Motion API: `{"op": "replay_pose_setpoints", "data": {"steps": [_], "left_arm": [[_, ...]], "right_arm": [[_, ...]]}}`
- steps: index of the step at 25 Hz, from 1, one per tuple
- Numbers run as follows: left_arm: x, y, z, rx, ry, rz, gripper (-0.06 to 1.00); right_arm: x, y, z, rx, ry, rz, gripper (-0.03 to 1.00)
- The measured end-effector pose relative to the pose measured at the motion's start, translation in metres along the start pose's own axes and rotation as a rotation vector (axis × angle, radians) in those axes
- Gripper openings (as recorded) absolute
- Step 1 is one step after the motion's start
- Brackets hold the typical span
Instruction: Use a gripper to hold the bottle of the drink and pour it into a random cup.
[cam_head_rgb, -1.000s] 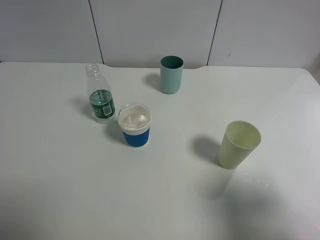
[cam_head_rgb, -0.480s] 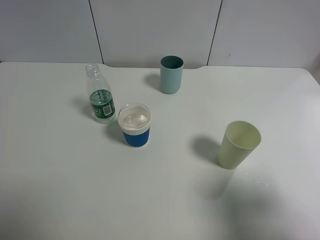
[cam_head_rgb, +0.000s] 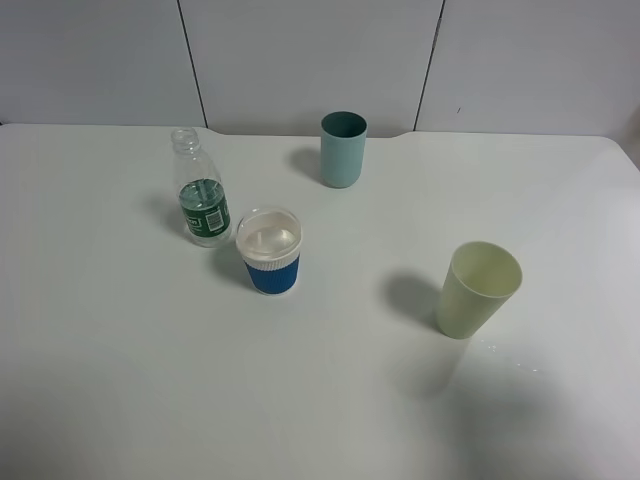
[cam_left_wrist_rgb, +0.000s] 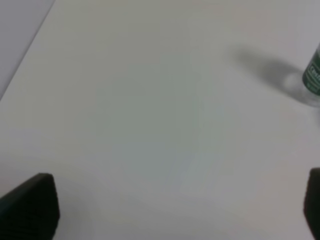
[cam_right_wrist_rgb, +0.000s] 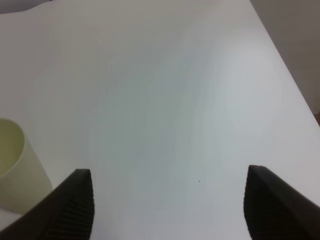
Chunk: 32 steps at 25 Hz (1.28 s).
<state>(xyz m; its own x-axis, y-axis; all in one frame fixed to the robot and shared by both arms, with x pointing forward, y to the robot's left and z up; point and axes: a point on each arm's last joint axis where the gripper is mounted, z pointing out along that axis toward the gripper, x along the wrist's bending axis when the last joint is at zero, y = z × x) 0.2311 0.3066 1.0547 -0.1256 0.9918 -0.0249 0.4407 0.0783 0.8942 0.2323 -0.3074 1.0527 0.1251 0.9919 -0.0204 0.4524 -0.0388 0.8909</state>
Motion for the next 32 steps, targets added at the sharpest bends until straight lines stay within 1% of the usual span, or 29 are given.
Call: {"op": "replay_pose_setpoints", "data": {"steps": [32], "left_arm": [[-0.0001, -0.0002, 0.0009, -0.002, 0.000, 0.000, 0.99]], "right_arm": [[0.0000, 0.0000, 0.0000, 0.000, 0.000, 0.000, 0.63]]}}
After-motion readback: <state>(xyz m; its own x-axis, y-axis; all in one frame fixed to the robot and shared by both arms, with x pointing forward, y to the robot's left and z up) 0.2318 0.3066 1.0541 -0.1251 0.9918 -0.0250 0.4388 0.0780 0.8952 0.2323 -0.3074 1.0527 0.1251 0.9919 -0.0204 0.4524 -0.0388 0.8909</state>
